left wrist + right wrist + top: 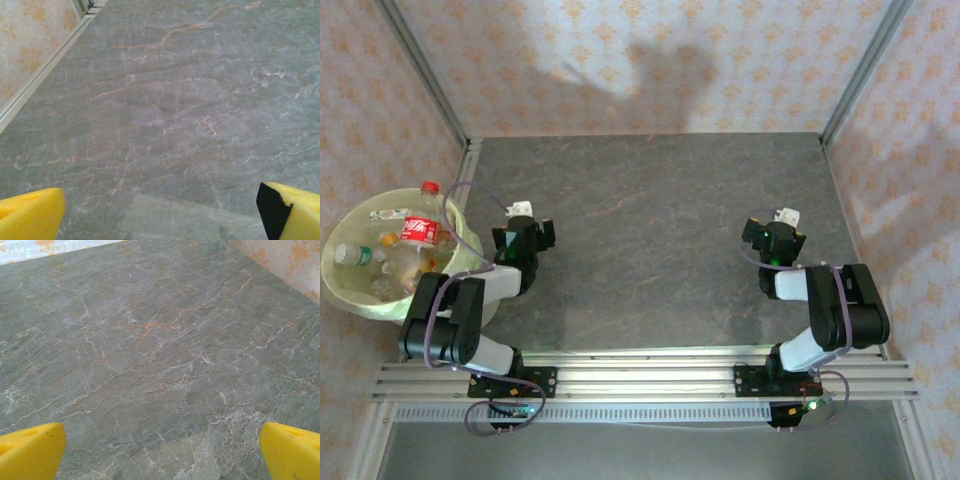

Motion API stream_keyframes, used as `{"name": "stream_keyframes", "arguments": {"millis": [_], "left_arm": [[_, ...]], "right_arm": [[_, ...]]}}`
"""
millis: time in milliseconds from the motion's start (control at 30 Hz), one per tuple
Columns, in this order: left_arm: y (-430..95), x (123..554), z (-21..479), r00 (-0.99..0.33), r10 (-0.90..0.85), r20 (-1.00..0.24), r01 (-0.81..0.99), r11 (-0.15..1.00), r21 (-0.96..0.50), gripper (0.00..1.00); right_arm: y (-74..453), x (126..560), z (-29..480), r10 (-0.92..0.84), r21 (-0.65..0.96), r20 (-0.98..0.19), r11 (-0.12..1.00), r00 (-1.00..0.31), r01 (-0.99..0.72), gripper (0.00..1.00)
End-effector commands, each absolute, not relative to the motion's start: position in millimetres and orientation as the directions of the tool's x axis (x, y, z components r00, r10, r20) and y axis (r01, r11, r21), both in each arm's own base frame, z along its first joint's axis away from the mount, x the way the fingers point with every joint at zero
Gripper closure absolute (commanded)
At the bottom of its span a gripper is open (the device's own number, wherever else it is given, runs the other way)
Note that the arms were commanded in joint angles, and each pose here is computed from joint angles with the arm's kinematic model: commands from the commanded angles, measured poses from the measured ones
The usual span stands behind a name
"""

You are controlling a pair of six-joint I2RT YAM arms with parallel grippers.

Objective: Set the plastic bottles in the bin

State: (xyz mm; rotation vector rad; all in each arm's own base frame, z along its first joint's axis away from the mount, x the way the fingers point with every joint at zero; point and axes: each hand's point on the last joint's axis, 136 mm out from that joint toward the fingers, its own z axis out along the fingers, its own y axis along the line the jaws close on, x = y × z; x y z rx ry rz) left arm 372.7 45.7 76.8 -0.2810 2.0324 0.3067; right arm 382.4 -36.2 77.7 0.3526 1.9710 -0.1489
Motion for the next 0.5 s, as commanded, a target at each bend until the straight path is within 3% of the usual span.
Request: {"name": "stream_keyframes", "arguments": {"millis": [0,467], "left_arm": [[48.9,382.6,96.0,-0.347,-0.092,-0.933,-0.349,0.936,0.038,0.0],[48.0,383.1,97.6,-0.345,-0.089,-0.934,-0.345,0.938,0.038,0.0]], "right_arm": [[-36.7,389.9,90.7,0.172,0.065,-0.926,0.95,-0.337,0.305,0.01],[-30.4,392.3,89.7,0.157,0.061,-0.922,0.962,-0.353,0.267,0.01]]}}
